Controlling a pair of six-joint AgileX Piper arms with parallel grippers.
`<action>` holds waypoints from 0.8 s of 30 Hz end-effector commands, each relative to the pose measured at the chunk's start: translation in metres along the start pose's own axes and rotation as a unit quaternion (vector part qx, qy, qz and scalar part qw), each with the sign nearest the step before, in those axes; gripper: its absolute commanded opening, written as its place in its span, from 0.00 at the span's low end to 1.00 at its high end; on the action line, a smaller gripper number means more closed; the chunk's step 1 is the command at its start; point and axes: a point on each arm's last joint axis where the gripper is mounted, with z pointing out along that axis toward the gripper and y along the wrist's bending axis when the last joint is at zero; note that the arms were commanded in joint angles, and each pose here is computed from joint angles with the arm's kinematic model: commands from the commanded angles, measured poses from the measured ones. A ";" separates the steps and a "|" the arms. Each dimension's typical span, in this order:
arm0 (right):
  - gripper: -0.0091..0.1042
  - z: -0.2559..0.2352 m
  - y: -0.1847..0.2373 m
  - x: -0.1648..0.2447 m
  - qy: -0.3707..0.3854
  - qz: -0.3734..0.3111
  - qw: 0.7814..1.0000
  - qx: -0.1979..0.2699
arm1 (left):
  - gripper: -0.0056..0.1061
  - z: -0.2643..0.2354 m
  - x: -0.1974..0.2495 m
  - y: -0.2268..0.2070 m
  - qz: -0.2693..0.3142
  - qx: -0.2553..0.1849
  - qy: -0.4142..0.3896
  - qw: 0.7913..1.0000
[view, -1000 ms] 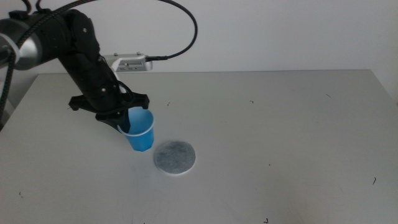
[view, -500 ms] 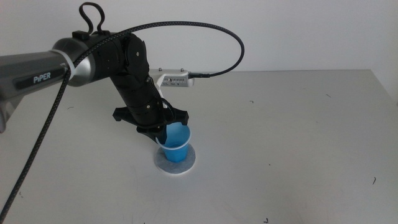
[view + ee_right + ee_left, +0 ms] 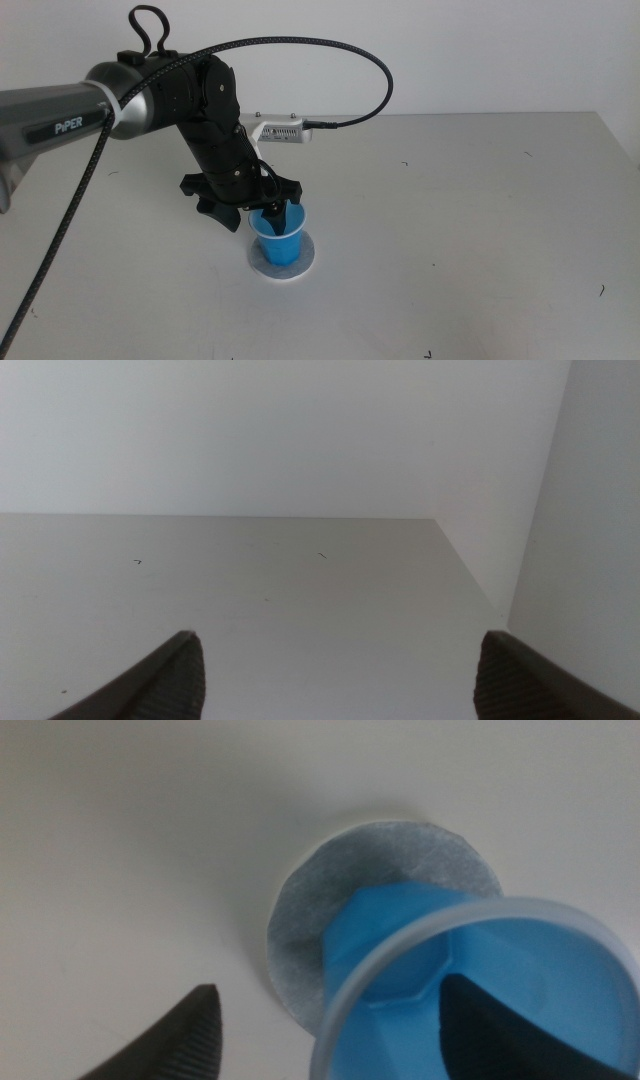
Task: Place an empty cup on a cup mat.
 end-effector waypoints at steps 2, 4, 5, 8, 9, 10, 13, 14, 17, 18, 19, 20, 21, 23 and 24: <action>0.91 -0.003 0.000 -0.012 -0.054 -0.009 0.998 -0.001 | 0.88 -0.039 -0.004 -0.009 0.022 0.014 -0.053 0.998; 0.91 -0.003 0.000 -0.012 -0.054 -0.009 0.998 -0.001 | 0.97 -0.048 -0.003 -0.010 0.037 0.013 -0.064 0.997; 0.91 -0.003 0.000 -0.012 -0.054 -0.009 0.998 -0.001 | 0.99 -0.055 -0.002 -0.010 0.040 0.014 -0.071 0.997; 0.91 -0.003 0.000 -0.012 -0.054 -0.009 0.998 -0.001 | 0.99 -0.079 0.003 -0.009 0.048 0.021 -0.088 0.995; 0.91 -0.003 0.000 -0.012 -0.054 -0.009 0.998 -0.001 | 0.99 -0.089 0.006 -0.008 0.049 0.021 -0.094 0.994; 0.91 -0.003 0.000 -0.012 -0.054 -0.009 0.998 -0.001 | 0.99 -0.097 0.009 -0.008 0.053 0.021 -0.097 0.994; 0.91 -0.003 0.000 -0.012 -0.054 -0.009 0.998 -0.001 | 0.99 -0.128 0.019 -0.005 0.057 0.019 -0.125 0.990; 0.91 -0.003 0.000 -0.012 -0.054 -0.009 0.998 -0.001 | 0.99 -0.138 0.022 -0.006 0.061 0.015 -0.138 0.988; 0.91 -0.003 0.000 -0.012 -0.054 -0.009 0.998 -0.001 | 0.99 -0.161 0.031 -0.007 0.069 0.008 -0.167 0.983; 0.91 -0.003 0.000 -0.012 -0.054 -0.009 0.998 -0.001 | 0.99 -0.167 0.034 -0.008 0.070 0.008 -0.175 0.982; 0.91 -0.003 0.000 -0.012 -0.054 -0.009 0.998 -0.001 | 0.99 -0.172 0.036 -0.008 0.071 0.009 -0.182 0.981; 0.91 -0.003 0.000 -0.012 -0.054 -0.009 0.998 -0.001 | 0.99 -0.178 0.039 -0.009 0.072 0.010 -0.191 0.979; 0.91 -0.003 0.000 -0.012 -0.054 -0.009 0.998 -0.001 | 0.99 -0.184 0.041 -0.009 0.074 0.010 -0.199 0.977; 0.91 -0.003 0.000 -0.012 -0.054 -0.009 0.998 -0.001 | 0.99 -0.194 0.048 -0.009 0.077 0.006 -0.208 0.975; 0.91 -0.003 0.000 -0.012 -0.054 -0.009 0.998 -0.001 | 0.99 -0.199 0.052 -0.009 0.080 0.001 -0.208 0.975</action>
